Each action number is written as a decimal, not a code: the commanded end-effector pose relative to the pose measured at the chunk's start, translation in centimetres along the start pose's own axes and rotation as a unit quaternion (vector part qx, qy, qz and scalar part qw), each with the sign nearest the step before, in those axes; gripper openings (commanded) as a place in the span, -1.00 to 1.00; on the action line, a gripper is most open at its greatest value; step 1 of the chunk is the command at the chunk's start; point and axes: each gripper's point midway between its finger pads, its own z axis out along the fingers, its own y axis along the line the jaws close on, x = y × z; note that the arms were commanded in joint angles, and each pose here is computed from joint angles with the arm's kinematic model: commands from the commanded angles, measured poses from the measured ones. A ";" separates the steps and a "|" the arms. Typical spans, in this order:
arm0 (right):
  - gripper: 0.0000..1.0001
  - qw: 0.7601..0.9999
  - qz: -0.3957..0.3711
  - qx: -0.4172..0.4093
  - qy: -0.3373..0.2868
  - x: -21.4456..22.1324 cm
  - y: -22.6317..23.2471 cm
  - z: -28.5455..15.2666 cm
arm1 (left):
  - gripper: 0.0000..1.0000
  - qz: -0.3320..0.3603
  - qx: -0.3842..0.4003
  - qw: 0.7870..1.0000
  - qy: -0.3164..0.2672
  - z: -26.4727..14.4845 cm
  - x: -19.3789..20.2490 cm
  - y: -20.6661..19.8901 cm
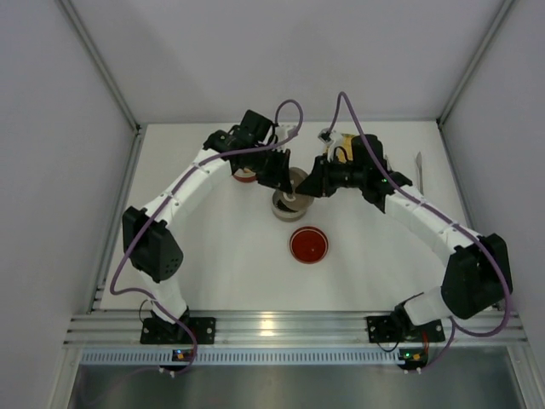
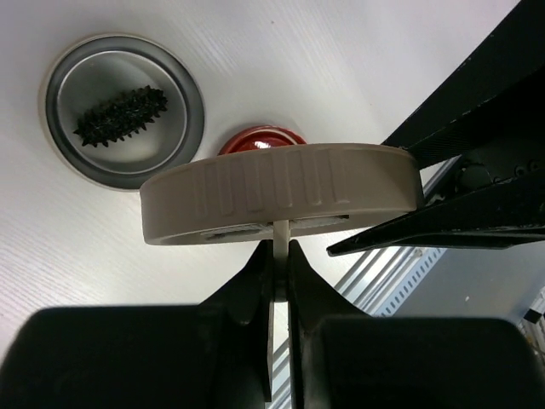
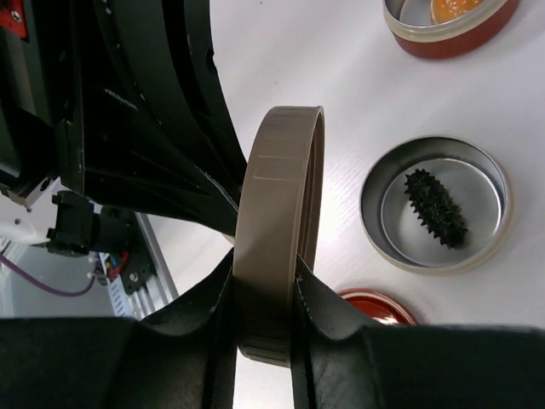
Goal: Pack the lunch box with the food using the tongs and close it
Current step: Adjust the box lid, then close the box lid on the packing box.
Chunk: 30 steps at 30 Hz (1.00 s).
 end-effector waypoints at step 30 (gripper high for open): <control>-1.00 0.950 0.234 -0.165 -0.125 -6.3 0.9 -1.1 | -0.67 -0.001 -0.018 0.996 -0.084 0.1 -1.6 0.9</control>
